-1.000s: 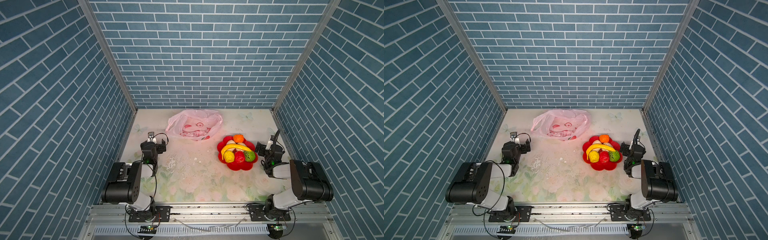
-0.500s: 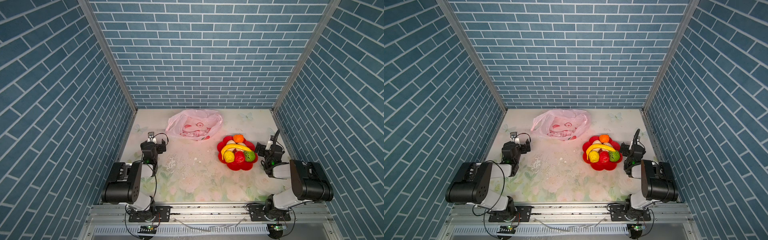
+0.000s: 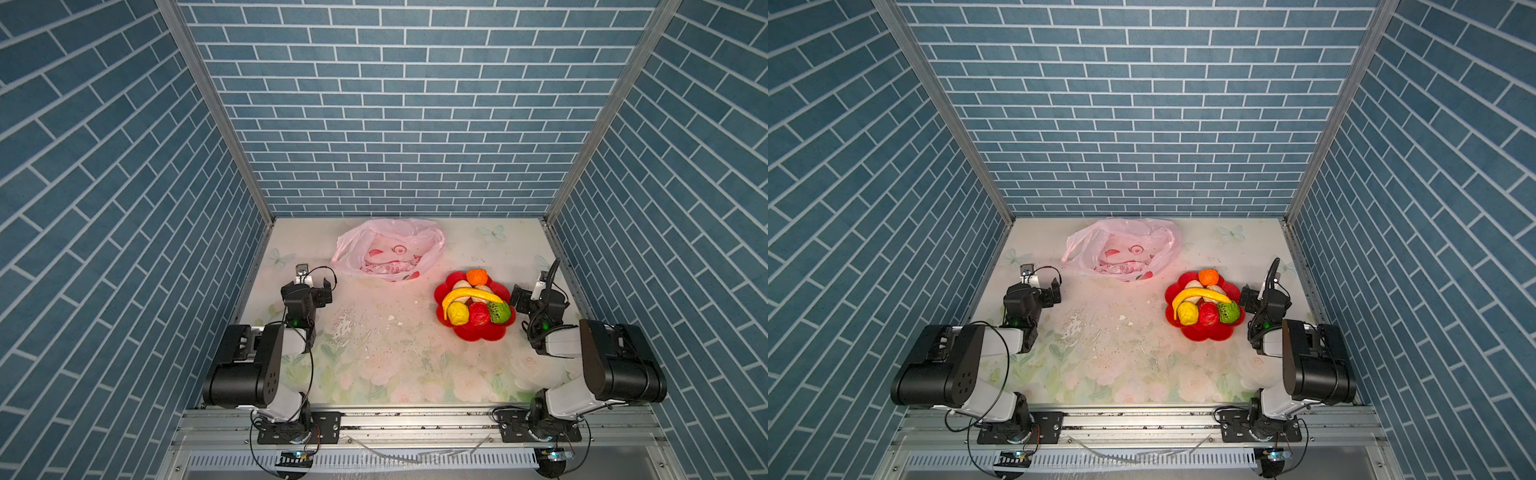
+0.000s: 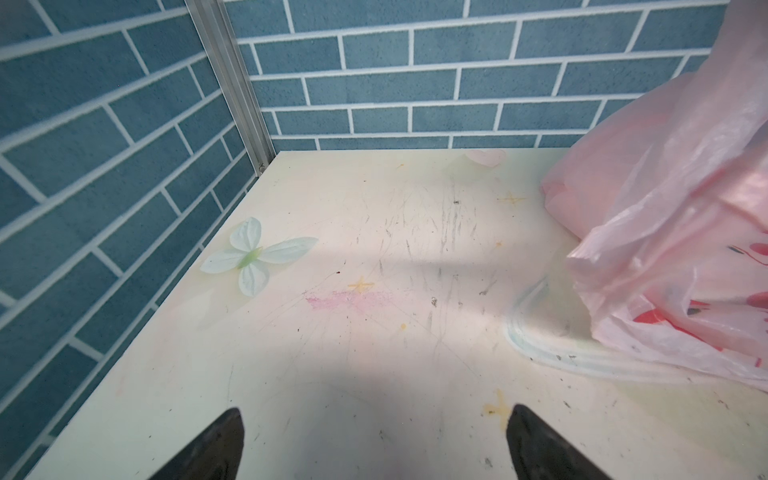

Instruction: Take the fake fruits out of the plastic bag

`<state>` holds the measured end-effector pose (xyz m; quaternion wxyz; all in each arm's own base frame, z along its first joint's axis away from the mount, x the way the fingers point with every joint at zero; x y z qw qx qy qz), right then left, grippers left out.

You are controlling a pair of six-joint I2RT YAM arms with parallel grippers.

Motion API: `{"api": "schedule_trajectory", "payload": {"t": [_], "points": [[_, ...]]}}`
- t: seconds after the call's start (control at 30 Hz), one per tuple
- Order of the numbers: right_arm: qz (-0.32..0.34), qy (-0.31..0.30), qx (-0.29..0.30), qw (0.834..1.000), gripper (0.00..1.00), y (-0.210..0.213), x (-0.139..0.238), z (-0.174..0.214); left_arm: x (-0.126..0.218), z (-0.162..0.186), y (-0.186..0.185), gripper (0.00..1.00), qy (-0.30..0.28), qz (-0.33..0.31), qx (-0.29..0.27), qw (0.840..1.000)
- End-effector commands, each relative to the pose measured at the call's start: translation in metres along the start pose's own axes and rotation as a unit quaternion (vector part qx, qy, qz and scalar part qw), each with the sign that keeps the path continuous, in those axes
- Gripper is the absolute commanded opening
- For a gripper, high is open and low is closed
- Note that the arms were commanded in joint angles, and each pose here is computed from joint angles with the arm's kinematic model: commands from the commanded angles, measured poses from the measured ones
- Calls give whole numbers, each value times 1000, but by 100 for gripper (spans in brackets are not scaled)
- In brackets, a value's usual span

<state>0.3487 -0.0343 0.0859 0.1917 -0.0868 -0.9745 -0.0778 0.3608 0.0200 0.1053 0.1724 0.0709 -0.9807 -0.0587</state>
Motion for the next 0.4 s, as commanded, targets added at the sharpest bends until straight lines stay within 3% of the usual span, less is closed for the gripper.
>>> {"api": "schedule_trajectory", "payload": {"t": [0.0, 0.37], "points": [[-3, -21, 13, 1000, 99, 5, -7, -17, 0, 0, 1, 99, -4, 0, -4, 1000], [-4, -14, 19, 1000, 99, 7, -9, -17, 0, 0, 1, 99, -4, 0, -4, 1000]]}}
Point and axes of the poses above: each gripper's point midway between its finger pads, its own x axis back along the fingers, its own y axis along the line the jaws close on, z = x × y, the point moved 3 cm from there along x, back along the fingers, and after that the axes turned 5 degrees about -x, right-handed, at the moved point
